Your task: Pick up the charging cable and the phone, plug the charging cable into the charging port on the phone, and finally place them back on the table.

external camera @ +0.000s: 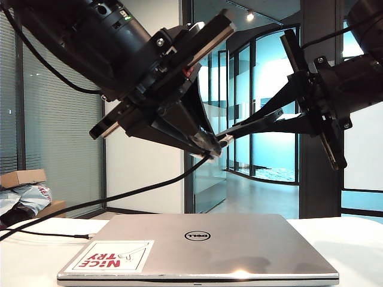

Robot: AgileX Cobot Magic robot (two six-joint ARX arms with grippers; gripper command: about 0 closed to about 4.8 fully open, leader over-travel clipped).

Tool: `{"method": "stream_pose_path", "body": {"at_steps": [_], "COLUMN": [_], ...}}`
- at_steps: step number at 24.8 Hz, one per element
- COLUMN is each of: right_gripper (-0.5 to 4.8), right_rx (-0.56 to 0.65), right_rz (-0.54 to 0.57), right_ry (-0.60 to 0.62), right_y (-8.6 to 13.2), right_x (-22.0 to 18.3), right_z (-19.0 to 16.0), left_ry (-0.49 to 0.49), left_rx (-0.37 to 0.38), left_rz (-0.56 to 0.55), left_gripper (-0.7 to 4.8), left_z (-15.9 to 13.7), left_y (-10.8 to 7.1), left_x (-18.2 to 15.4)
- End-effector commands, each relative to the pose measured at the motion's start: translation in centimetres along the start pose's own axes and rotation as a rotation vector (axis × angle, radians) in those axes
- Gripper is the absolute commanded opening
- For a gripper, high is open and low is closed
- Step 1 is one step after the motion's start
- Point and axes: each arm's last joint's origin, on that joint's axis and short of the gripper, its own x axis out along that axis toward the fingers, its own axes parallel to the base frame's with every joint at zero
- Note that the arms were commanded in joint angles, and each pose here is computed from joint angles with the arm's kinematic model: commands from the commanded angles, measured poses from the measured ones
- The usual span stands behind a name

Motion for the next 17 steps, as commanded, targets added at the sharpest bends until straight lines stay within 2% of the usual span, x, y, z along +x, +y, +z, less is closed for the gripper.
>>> {"method": "stream_pose_path", "body": {"at_steps": [1, 17], "right_gripper": [-0.06, -0.06], "right_rx": [-0.061, -0.055], "right_rz": [0.04, 0.02], "right_ry": [0.008, -0.01], "right_y": [0.78, 0.83], "right_x": [0.14, 0.37], "right_z": [-0.02, -0.2], "left_ry": [-0.026, -0.03], "left_rx": [0.003, 0.006], "left_rz": [-0.016, -0.018], "left_gripper": [-0.07, -0.07], "left_z": [0.38, 0.42], "left_y": [-0.29, -0.3], "left_x": [-0.14, -0.15]}}
